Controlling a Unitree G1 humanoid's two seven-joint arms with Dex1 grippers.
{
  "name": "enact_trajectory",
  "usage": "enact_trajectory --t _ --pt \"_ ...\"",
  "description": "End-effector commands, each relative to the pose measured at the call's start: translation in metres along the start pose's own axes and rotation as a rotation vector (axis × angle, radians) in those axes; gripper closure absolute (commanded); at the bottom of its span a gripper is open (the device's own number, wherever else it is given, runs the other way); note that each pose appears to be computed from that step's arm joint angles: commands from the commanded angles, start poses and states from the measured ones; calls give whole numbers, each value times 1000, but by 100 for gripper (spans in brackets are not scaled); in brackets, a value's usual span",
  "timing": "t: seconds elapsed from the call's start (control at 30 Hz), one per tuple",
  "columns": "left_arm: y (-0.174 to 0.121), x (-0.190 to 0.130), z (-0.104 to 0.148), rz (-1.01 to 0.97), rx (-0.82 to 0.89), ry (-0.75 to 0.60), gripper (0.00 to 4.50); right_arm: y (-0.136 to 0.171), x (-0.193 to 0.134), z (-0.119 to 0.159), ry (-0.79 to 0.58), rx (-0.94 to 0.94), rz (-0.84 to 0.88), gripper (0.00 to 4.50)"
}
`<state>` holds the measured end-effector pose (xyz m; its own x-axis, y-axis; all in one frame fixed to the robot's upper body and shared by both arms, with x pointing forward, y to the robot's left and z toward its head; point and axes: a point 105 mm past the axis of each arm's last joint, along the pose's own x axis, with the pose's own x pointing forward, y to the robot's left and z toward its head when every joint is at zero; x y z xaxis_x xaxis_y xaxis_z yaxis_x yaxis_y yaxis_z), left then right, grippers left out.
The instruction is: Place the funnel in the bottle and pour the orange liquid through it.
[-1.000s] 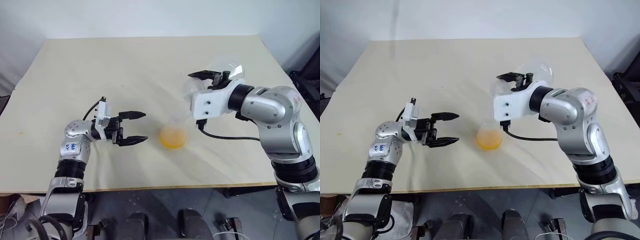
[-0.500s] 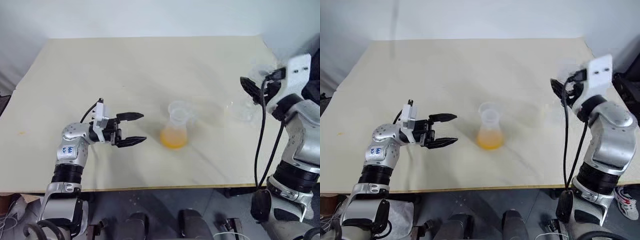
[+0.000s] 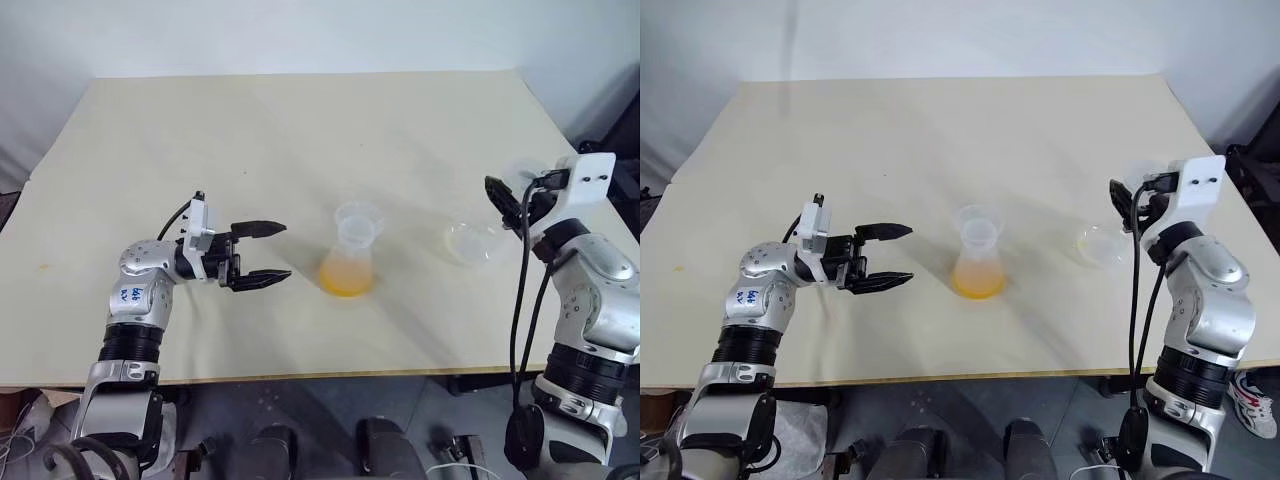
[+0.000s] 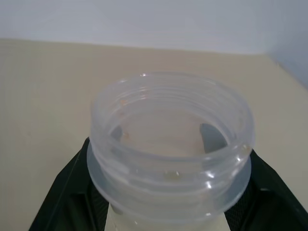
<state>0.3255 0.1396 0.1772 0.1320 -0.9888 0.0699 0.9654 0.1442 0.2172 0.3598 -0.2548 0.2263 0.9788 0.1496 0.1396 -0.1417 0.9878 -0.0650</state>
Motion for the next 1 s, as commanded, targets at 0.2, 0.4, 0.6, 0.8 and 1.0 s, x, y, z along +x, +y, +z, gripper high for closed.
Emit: enact_trajectory --t 0.2,0.4,0.6,0.8,1.0 --pt "4 -6 11 -8 38 -1 0 -1 -9 17 -14 -112 -9 4" --pt "6 -6 12 -6 39 -1 0 1 -21 28 -19 -111 -20 4" --pt "6 -5 12 -8 27 -10 0 4 -29 50 -54 -140 -15 4" --pt "9 -5 8 4 7 15 0 2 -25 68 -93 -121 17 4" --pt "24 -6 17 136 -11 16 0 18 -38 100 -181 -127 193 4"
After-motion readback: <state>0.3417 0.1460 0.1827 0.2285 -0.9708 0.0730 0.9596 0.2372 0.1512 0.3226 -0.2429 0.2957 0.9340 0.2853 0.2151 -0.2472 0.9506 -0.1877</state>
